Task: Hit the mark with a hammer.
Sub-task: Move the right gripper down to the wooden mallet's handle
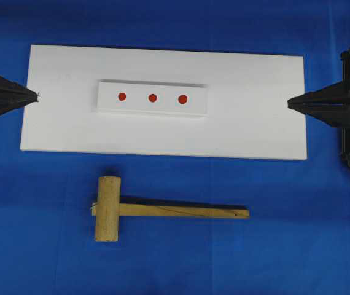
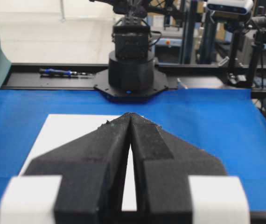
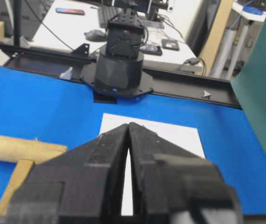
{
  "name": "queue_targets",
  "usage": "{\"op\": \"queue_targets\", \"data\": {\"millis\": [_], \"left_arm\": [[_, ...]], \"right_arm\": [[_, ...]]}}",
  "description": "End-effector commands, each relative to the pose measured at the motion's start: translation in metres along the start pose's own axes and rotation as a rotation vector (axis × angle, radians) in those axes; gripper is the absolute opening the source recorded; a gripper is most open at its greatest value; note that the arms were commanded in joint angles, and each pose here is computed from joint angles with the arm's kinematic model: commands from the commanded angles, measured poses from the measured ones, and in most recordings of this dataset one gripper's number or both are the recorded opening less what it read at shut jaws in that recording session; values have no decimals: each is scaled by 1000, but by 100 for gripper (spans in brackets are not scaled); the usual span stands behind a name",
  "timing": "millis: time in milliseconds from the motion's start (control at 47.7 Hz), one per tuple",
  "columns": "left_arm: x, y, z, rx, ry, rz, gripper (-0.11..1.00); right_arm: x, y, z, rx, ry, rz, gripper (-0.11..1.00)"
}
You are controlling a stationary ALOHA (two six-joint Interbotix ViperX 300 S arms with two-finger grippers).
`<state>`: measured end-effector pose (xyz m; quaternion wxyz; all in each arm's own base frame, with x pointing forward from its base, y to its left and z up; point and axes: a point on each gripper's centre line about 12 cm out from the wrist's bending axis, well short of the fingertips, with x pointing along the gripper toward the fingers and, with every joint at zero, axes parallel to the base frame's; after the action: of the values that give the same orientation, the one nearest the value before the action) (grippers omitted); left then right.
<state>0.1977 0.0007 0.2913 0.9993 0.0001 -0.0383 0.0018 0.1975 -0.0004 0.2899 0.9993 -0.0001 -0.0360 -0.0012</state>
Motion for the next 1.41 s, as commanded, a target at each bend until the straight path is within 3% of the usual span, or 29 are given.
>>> {"op": "queue_targets", "data": {"millis": [0,126,378,524,671,944,1154,1384], "left_arm": [[3,-1,5,-7,-9,-5,0],[3,-1,5,-7,-9,-7,0],[3,-1,4,-7,-8,-5,0],[3,-1,2,-8,3,-5,0],[3,-1,1,-8,5,-6,0],[2,-1,-6,-14,23,-5,0],[1,-1,-10,-14,34,-5,0],[0,-1,-13,-14,41,-5,0]], "right_arm": [[5,2,8,4,-15,10,0],[13,10,9,25,19,49,-6],[39,39,10,96,81,162,-6],[61,53,2,114,146,196,-2],[87,61,-13,149,221,193,16],[139,80,-62,203,422,173,91],[175,92,-105,264,515,131,90],[195,108,-149,314,541,101,90]]}}
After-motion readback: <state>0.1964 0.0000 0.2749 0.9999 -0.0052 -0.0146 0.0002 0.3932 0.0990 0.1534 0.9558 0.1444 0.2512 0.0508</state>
